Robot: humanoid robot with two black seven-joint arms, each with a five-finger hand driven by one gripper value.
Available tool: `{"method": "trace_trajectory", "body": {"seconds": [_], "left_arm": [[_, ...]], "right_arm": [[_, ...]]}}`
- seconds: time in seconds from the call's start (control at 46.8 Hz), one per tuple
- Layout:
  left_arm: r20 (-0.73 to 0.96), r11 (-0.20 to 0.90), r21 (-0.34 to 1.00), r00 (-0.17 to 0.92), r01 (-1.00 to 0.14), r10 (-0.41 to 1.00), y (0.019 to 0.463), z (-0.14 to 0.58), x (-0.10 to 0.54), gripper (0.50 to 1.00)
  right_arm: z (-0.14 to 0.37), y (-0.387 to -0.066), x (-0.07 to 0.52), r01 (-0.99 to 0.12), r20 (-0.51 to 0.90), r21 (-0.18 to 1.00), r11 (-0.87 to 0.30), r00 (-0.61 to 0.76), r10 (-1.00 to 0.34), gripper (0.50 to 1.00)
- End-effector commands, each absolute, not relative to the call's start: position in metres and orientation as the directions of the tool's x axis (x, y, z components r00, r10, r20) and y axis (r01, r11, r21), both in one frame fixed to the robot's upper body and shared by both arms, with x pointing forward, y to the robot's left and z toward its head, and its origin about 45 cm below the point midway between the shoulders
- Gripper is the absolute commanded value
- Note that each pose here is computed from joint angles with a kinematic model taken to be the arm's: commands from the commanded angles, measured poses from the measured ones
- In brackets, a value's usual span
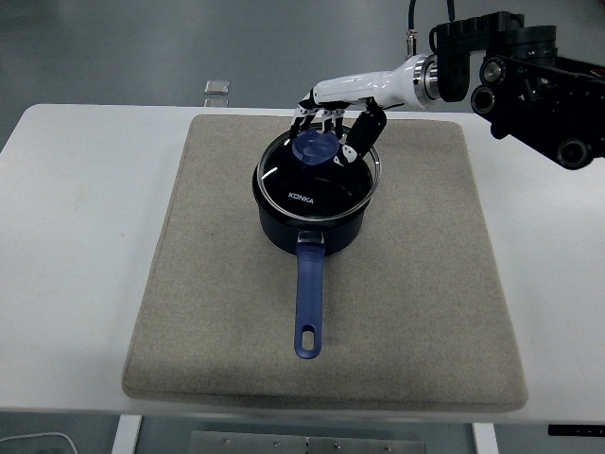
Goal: Lift the pot lid and place it to the right of the pot.
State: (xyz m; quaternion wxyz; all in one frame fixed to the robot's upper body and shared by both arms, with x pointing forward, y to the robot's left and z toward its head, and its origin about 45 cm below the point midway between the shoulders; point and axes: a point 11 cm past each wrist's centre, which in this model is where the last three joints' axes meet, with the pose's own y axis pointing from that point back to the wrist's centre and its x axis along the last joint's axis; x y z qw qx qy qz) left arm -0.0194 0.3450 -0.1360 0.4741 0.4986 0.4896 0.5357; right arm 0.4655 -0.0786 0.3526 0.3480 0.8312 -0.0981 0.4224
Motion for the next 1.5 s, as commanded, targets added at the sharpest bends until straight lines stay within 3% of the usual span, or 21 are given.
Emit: {"method": "trace_trajectory", "body": {"seconds": [0.0, 0.235, 0.855, 1.474], "left_arm": [[0.069, -0.07, 0.997, -0.053, -0.02, 0.996, 0.345, -0.136, -0.019, 1.0], [0.071, -0.072, 0.997, -0.053, -0.02, 0.996, 0.345, -0.136, -0.019, 1.0], [0.071, -0.072, 0.997, -0.053, -0.02, 0.996, 0.345, -0.136, -0.019, 1.0], [0.069, -0.07, 0.997, -0.053, -0.02, 0.996, 0.345, -0.136, -0.019, 1.0]], "right_arm": [[0.358, -0.086, 0.468, -0.471, 0.775, 0.493, -0.732, 0.619, 0.124, 0.5], [0.368, -0.107, 0.473, -0.492, 0.772, 0.495, -0.716, 0.628, 0.102, 0.5], [0.393, -0.215, 0.481, -0.608, 0.763, 0.478, -0.634, 0.645, -0.044, 0.5], [0.325, -0.27, 0.479, -0.662, 0.723, 0.454, -0.596, 0.665, -0.188, 0.5]]}}
